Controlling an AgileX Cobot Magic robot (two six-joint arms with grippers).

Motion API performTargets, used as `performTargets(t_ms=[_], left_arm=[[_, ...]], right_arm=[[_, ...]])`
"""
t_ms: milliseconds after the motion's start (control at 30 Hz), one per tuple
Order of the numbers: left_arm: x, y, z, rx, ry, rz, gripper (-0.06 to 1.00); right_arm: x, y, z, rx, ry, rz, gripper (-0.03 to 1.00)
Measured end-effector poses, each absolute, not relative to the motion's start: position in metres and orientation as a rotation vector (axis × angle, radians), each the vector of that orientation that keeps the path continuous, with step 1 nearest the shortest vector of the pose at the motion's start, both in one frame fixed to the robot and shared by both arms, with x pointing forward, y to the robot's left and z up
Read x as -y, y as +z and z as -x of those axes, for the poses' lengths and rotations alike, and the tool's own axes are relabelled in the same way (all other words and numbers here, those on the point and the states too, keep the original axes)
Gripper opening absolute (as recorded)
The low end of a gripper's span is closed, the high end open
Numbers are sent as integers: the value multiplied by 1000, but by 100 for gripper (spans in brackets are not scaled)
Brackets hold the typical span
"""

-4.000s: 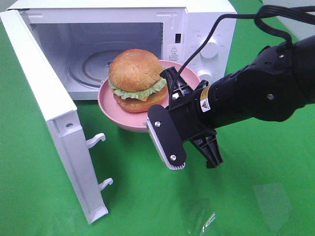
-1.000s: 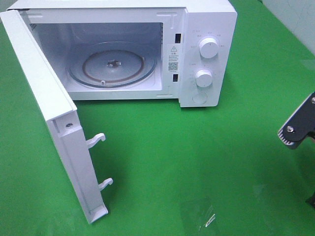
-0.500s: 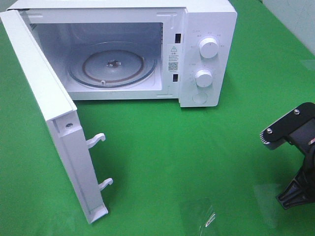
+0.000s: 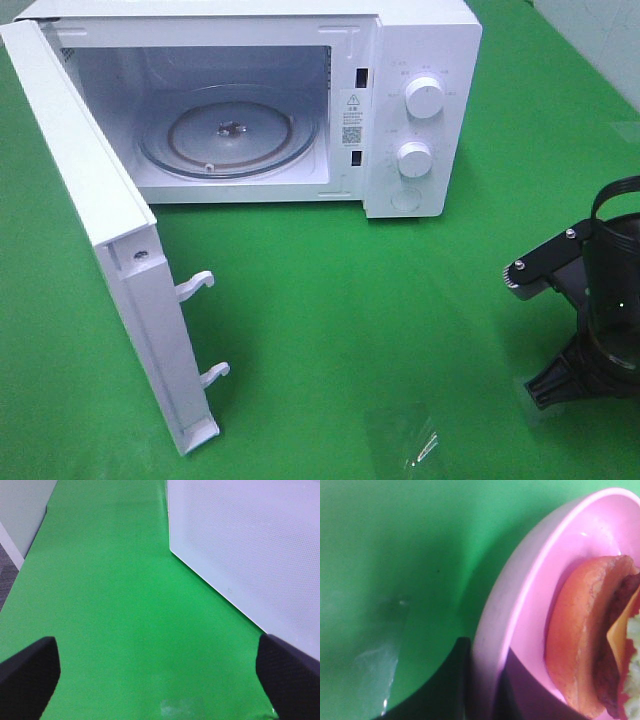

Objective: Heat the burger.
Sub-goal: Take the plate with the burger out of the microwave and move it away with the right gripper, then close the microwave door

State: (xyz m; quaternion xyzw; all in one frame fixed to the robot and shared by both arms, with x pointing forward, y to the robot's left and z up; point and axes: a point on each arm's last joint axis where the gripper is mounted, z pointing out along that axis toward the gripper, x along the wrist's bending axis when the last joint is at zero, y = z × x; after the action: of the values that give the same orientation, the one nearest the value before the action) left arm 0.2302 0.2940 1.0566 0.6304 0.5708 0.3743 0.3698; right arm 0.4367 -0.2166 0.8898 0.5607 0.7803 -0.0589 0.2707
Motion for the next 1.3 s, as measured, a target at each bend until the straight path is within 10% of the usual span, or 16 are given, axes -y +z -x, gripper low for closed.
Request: performTargets(t_ms=[600, 1300], left_arm=[[-294, 1057, -230, -1465, 960, -1617, 99], [-294, 1057, -230, -1465, 960, -1617, 99]], right_arm=[[220, 876, -456, -2096, -191, -1554, 13], [210, 967, -444, -2196, 235, -1463, 64]])
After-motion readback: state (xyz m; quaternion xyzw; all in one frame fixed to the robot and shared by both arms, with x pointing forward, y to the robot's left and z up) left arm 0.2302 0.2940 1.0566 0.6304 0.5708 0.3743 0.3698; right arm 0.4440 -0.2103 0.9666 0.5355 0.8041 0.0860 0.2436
